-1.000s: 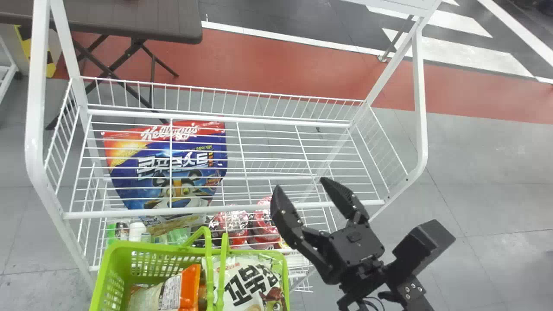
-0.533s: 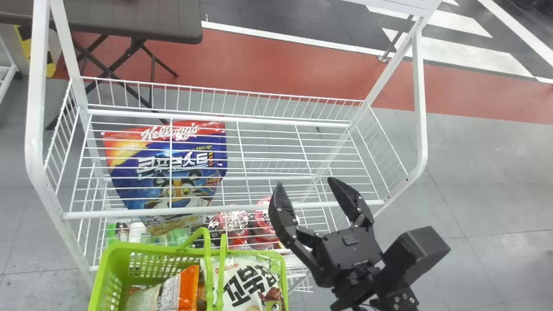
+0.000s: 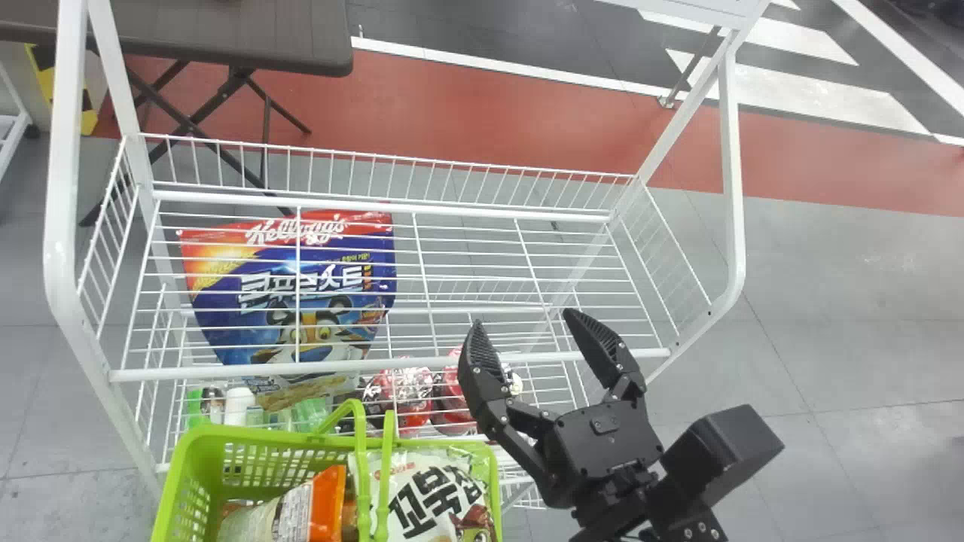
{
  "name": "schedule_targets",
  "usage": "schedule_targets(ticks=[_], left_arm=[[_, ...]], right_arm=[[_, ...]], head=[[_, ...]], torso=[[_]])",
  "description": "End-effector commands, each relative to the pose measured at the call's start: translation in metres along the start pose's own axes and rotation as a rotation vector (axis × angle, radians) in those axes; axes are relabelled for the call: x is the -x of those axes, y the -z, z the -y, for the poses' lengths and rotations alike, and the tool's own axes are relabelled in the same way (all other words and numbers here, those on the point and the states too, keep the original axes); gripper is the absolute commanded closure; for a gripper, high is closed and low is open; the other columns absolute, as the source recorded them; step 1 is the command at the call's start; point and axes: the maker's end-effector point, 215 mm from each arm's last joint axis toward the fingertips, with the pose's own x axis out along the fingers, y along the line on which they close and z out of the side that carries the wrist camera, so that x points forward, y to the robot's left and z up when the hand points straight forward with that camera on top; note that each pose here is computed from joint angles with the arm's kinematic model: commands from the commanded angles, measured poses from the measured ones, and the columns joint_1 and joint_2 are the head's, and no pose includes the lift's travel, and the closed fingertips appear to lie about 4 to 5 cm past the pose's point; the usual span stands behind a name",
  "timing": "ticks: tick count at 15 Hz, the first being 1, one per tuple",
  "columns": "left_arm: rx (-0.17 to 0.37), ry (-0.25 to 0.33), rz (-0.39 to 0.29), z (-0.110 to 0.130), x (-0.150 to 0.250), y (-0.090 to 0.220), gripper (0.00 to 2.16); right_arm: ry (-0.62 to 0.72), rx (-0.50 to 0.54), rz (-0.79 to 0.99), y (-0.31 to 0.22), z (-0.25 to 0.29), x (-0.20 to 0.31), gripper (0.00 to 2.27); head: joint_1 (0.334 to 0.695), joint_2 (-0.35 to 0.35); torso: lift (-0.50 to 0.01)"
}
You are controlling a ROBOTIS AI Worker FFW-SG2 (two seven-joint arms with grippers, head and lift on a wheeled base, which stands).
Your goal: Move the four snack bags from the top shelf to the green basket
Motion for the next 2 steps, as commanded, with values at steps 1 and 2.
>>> schedule_targets(ticks=[1,2], left_arm=[[-0.002,0.000,0.002,0.0005,0.0003,-0.0001,1.34],[0.001,-0.001,0.002,0.0004,0.0010,0.0008,1.34]], right_arm=[[-0.001,0.001,0.003,-0.0011,-0.0002,0.0009,0.06],[-0.001,0.001,0.003,-0.0011,-0.0002,0.0009,0.06]], head=[[0.695,-0.350],[0.695,-0.350]], torso=[[0.000],[0.000]])
